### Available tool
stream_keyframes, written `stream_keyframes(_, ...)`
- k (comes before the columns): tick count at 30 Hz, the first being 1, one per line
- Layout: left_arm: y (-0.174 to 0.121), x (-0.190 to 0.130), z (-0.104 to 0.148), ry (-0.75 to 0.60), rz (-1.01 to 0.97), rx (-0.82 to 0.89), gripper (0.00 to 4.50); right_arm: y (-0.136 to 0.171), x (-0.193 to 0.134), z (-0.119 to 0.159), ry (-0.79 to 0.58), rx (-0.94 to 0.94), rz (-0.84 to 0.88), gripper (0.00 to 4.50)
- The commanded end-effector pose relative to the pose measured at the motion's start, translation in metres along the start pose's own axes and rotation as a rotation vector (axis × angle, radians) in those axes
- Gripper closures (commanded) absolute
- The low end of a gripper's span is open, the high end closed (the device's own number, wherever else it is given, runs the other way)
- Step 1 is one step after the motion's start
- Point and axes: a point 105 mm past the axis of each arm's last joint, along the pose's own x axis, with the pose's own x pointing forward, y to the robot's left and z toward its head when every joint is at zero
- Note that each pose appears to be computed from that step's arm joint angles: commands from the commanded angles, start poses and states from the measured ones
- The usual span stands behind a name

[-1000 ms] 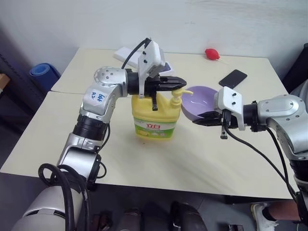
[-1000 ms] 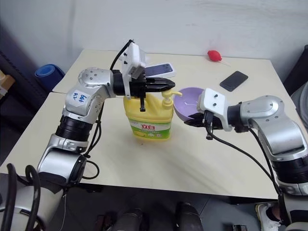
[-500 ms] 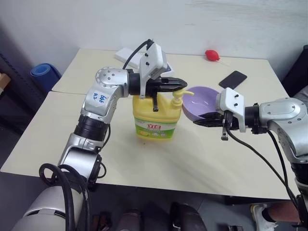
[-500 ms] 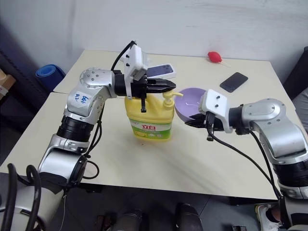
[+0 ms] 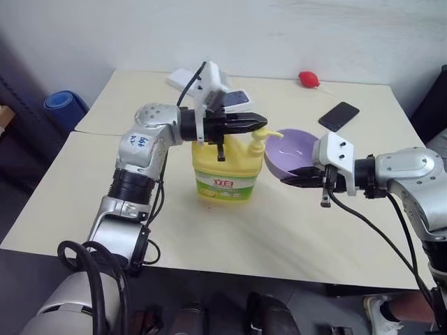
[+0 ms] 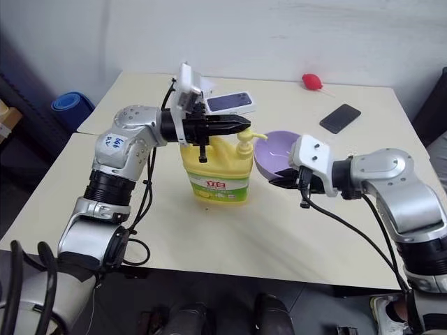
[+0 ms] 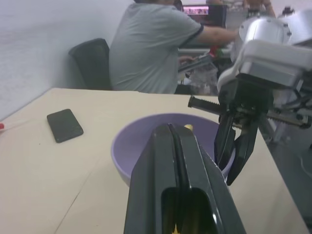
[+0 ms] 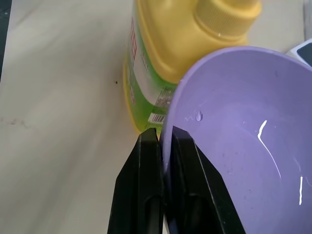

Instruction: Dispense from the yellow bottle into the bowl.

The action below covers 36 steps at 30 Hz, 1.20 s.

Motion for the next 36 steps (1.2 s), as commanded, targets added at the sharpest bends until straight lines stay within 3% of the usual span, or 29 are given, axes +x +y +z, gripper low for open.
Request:
stream_keyframes(1, 0.008, -0.024, 0.055, -0.181, 0.026, 0.087, 4.49, -0.009, -0.016, -0.006, -0.006, -0.011, -0.071, 4.50)
stream_keyframes(6, 0.012, -0.074, 0.065, -0.214, 0.100, 0.151, 4.49, -0.013, -0.019, -0.042, -0.025, 0.054, -0.157, 4.50)
stream_keyframes(10, 0.000, -0.129, 0.033, -0.092, 0.194, 0.168, 4.49, -0.013, -0.020, -0.092, -0.040, 0.127, -0.225, 4.50)
stream_keyframes(16, -0.031, -0.194, -0.049, 0.108, 0.418, 0.084, 4.49, -0.015, -0.022, -0.138, -0.042, 0.161, -0.340, 4.50)
stream_keyframes(17, -0.036, -0.199, -0.056, 0.111, 0.441, 0.060, 4.50, -0.015, -0.022, -0.141, -0.045, 0.164, -0.349, 4.20)
stream_keyframes(20, -0.054, -0.202, -0.079, 0.137, 0.485, -0.008, 3.93, -0.011, -0.024, -0.141, -0.097, 0.195, -0.356, 3.38)
stream_keyframes(27, -0.100, -0.216, -0.134, 0.346, 0.517, -0.007, 1.86, 0.000, -0.051, -0.102, -0.241, 0.045, -0.370, 1.00)
stream_keyframes(30, -0.126, -0.225, -0.154, 0.423, 0.508, -0.005, 0.95, 0.040, -0.044, -0.087, -0.327, 0.023, -0.246, 0.96)
stream_keyframes(34, -0.145, -0.230, -0.171, 0.482, 0.527, 0.013, 0.95, 0.083, -0.032, -0.088, -0.358, 0.069, -0.133, 0.96)
stream_keyframes(36, -0.150, -0.230, -0.176, 0.499, 0.535, 0.033, 0.91, 0.095, -0.027, -0.091, -0.364, 0.062, -0.107, 0.35)
